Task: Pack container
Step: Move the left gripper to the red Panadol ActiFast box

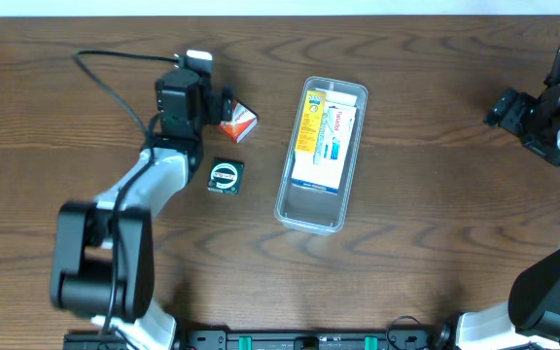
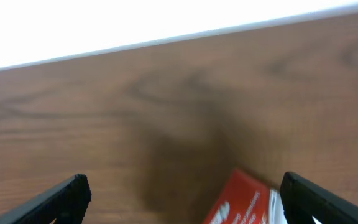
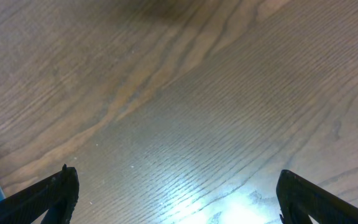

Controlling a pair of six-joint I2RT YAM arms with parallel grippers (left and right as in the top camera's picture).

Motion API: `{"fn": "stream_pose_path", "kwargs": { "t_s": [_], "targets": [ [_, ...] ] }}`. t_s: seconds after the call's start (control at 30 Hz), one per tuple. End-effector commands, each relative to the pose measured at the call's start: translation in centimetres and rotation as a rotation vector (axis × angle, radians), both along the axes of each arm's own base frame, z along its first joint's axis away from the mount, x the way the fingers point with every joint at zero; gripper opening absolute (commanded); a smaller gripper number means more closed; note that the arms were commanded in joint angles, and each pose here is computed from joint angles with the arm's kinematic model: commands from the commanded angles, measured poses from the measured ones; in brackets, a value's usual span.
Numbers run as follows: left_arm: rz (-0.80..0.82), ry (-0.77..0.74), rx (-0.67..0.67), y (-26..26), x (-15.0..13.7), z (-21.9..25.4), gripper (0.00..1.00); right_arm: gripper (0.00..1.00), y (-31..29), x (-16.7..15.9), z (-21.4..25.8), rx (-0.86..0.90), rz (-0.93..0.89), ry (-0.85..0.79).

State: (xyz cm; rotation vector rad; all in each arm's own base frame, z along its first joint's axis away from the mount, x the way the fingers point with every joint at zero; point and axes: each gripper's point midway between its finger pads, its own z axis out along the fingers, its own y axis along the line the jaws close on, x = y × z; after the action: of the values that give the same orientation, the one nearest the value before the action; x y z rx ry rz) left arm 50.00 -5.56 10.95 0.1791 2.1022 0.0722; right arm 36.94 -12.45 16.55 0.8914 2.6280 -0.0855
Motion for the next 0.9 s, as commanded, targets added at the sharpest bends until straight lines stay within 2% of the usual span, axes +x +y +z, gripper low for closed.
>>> {"fn": "stream_pose_path", "kwargs": {
  "t_s": [0.0,0.17,0.37,0.77,0.87],
  "targets": [
    [-0.157,0.033,0.108,-1.5,0.2,-2.6,0.98,0.99,-0.3,0.0,0.1,-0.005,-0.014,-0.003],
    [-0.218,0.053,0.128,-2.1,0.0,-3.9,0.98,0.99,-0.3,0.0,0.1,-0.005,-0.014,-0.003],
    [-0.282,0.073,0.086,-3.4,-0.4,-4.6,0.98,0.99,-0.3,0.0,0.1,-0.005,-0.014,-0.003],
    [-0.295,0.178,0.088,-3.3,-1.6,-8.0,0.98,0.99,-0.3,0.0,0.1,-0.005,-0.014,-0.003],
    [-0.347,0.188,0.100,-3.9,-2.1,-8.3,0.98,0.99,-0.3,0.0,0.1,-0.005,-0.014,-0.003]
  ]
}}
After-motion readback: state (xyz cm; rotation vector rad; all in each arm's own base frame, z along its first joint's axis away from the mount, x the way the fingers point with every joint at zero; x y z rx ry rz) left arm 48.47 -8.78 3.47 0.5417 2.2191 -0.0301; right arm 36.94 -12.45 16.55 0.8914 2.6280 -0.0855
